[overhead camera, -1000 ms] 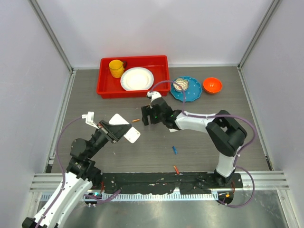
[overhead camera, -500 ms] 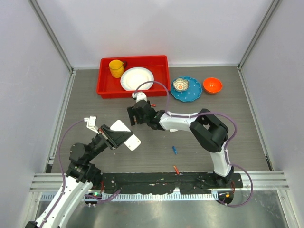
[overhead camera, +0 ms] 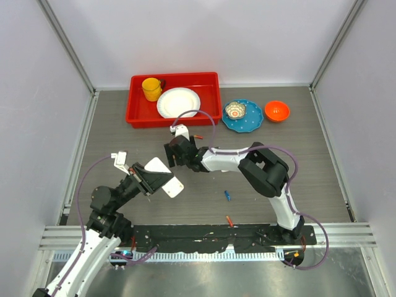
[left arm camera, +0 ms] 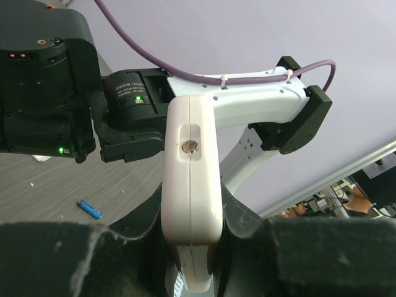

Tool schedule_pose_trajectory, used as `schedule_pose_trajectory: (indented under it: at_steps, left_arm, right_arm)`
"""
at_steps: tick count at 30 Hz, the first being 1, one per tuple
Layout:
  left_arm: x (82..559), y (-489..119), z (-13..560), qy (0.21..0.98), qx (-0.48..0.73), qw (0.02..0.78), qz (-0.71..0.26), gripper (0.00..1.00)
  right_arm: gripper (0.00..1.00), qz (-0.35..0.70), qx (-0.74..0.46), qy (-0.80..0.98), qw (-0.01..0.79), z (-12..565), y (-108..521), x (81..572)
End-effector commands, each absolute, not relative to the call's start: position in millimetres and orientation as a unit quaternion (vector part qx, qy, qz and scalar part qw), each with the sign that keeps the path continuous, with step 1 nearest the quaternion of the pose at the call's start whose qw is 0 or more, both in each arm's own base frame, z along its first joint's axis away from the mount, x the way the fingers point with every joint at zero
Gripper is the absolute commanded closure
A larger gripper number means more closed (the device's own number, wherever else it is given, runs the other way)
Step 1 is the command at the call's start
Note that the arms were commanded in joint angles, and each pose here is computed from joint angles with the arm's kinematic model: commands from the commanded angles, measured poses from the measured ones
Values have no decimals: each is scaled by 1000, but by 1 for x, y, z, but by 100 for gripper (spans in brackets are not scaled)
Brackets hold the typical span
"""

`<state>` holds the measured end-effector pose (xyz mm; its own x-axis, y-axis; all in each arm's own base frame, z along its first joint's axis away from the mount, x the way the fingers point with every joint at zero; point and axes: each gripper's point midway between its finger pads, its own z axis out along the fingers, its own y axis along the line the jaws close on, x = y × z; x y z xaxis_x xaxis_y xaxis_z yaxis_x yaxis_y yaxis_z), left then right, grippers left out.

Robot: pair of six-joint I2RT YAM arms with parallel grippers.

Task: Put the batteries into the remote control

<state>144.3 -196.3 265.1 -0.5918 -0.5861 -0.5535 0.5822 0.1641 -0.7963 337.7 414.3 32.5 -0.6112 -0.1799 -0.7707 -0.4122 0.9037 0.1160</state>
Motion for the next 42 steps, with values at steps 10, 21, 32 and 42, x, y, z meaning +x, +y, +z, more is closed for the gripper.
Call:
schedule_pose_trajectory:
  at_steps: [10, 21, 32, 42]
  left_arm:
    - [140, -197, 270, 607, 12, 453, -653, 100]
    - [139, -197, 268, 609, 12, 450, -652, 100]
    - [138, -197, 266, 610, 11, 448, -653, 100]
    - [137, -197, 275, 600, 13, 453, -659, 100]
  right_arm:
    - [23, 131, -167, 883, 419, 37, 430, 347]
    - [31, 107, -181, 888, 409, 23, 431, 337]
    - [53, 93, -179, 897, 394, 11, 425, 330]
    - [60, 79, -143, 884, 438, 57, 384, 335]
